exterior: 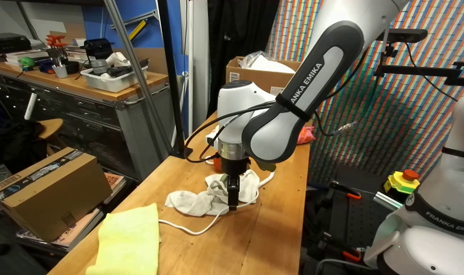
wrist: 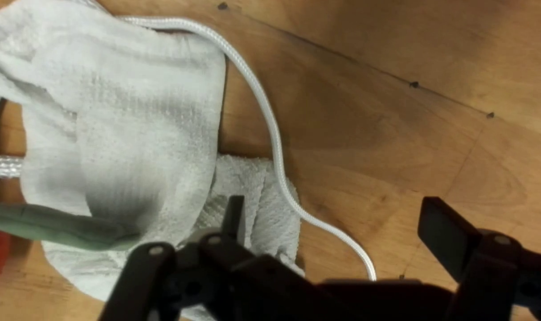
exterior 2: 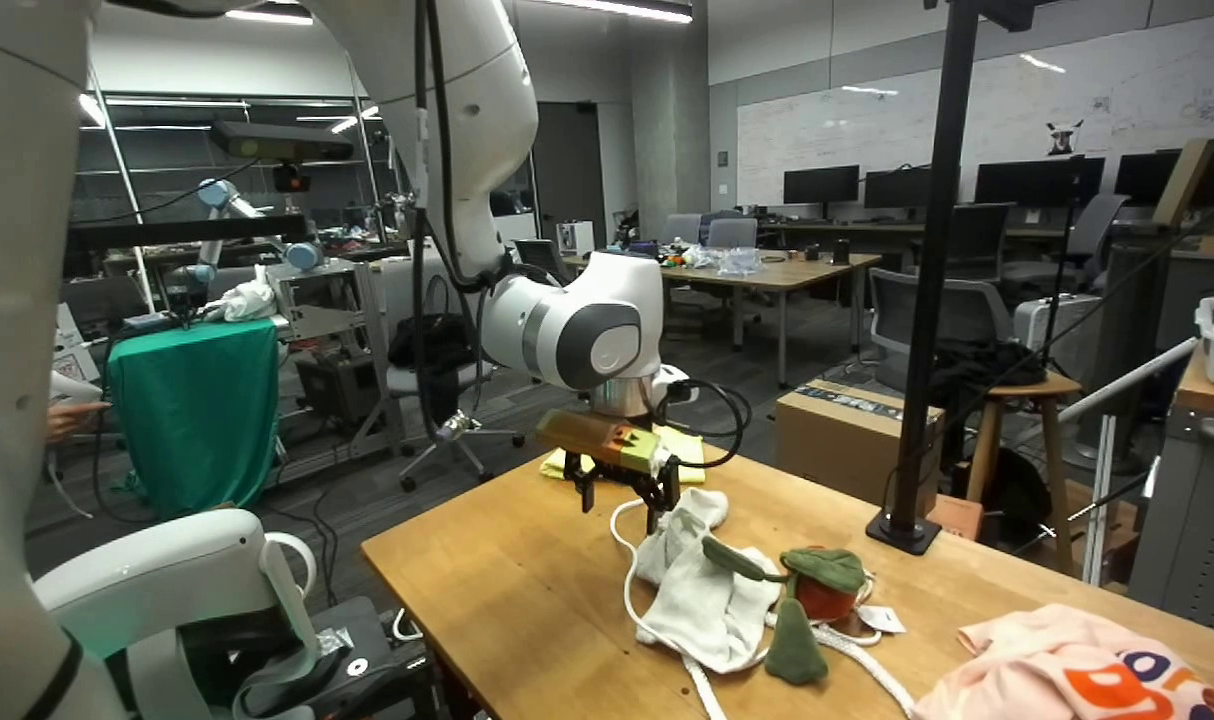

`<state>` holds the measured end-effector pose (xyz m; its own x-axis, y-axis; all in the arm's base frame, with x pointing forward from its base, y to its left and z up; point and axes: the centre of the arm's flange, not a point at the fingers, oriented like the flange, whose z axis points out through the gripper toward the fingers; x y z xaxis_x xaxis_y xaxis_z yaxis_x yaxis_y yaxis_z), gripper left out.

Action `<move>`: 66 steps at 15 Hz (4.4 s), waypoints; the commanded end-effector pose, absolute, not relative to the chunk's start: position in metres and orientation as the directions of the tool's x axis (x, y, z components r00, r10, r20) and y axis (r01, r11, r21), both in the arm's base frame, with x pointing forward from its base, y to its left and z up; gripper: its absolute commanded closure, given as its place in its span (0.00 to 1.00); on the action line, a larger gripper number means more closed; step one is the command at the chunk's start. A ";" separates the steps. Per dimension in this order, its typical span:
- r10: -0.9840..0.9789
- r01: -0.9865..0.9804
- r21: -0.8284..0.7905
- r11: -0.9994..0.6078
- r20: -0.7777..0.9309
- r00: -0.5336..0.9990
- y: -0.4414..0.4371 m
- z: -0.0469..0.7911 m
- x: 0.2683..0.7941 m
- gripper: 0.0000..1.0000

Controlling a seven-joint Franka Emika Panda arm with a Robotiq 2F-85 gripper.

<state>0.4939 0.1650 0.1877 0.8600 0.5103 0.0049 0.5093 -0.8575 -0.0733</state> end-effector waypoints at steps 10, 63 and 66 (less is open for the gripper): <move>0.484 0.486 -0.032 -0.873 0.054 0.873 0.179 0.151 0.558 0.00; 0.619 0.636 0.025 -0.771 -0.208 0.758 0.250 0.323 0.405 0.91; 0.655 0.658 -0.066 -0.750 -0.211 0.726 0.265 0.311 0.384 0.91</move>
<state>0.4087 0.2590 0.3096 0.7540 0.6155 -0.2295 0.6335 -0.7737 0.0062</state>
